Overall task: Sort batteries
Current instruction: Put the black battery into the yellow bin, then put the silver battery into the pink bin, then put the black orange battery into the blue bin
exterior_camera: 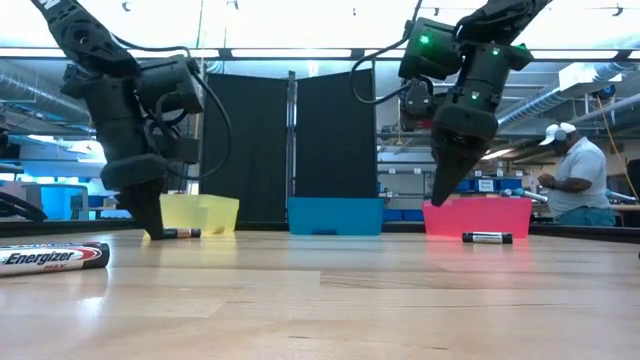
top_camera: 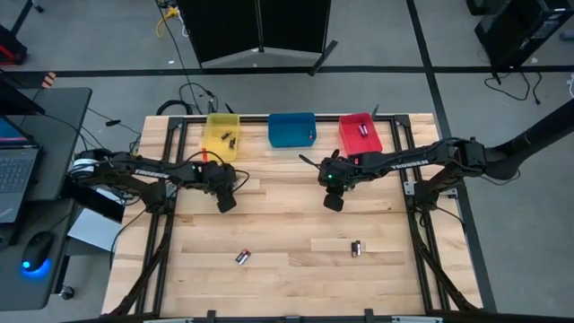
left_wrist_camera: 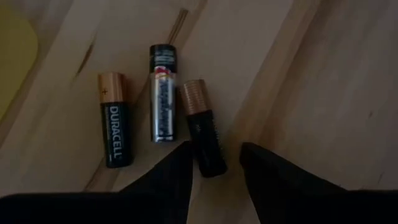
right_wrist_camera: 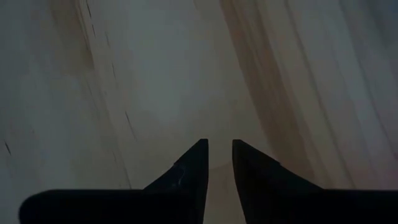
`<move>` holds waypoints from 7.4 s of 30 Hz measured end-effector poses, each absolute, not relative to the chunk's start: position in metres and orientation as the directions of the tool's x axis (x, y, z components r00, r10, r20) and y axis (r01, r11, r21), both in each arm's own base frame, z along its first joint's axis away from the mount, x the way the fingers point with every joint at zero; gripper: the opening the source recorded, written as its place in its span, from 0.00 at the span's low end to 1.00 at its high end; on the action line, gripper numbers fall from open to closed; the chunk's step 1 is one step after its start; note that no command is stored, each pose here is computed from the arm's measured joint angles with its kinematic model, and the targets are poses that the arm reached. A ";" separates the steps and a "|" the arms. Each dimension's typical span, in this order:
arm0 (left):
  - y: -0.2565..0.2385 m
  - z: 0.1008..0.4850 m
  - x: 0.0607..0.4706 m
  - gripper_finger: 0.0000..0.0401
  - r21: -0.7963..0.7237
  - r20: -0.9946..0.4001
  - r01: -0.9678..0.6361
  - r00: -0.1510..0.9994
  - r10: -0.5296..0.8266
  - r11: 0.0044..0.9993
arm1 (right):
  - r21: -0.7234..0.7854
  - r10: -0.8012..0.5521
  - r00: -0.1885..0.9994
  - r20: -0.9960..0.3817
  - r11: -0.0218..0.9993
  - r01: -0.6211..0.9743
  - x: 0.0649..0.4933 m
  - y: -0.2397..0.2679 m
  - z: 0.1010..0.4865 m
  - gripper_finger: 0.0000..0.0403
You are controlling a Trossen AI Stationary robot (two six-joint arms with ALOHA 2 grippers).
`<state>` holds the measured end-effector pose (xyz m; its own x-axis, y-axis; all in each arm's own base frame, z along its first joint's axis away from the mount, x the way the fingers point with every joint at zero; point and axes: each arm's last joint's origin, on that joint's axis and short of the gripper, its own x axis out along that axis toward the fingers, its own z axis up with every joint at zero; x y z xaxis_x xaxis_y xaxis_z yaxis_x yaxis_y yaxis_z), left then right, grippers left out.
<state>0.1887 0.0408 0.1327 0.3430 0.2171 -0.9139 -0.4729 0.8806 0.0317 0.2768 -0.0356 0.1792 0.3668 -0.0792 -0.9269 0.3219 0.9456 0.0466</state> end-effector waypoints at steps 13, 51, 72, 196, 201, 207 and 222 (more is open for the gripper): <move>0.041 0.133 0.191 0.18 0.013 -0.905 -0.470 0.370 0.210 0.882 | 0.049 -0.080 0.377 -0.923 0.946 0.321 0.278 -0.036 0.180 0.19; 0.203 0.170 0.167 0.11 0.042 -0.907 -0.808 0.216 0.362 0.587 | 0.048 -0.050 0.393 -0.918 0.971 0.235 0.281 -0.013 0.180 0.06; 0.218 0.158 0.176 0.18 0.006 -0.930 -0.797 0.217 0.296 0.604 | 0.054 -0.054 0.406 -0.912 0.967 0.251 0.282 -0.013 0.180 0.06; 0.096 0.211 0.213 0.31 -0.038 -0.254 -0.396 0.892 0.374 0.918 | 0.008 -0.327 0.144 -0.934 0.382 0.924 0.182 -0.248 0.179 0.14; 0.096 0.211 0.213 0.31 -0.037 -0.255 -0.396 0.892 0.374 0.918 | 0.036 -0.331 0.171 -0.928 0.377 0.925 0.177 -0.247 0.168 0.14; 0.096 0.211 0.213 0.31 -0.037 -0.255 -0.396 0.892 0.374 0.918 | 0.043 -0.349 0.178 -0.920 0.361 0.932 0.172 -0.250 0.163 0.15; 0.089 0.211 0.216 0.31 -0.008 -0.255 -0.358 0.903 0.344 0.934 | 0.034 -0.358 0.188 -0.915 0.394 0.918 0.173 -0.253 0.167 0.27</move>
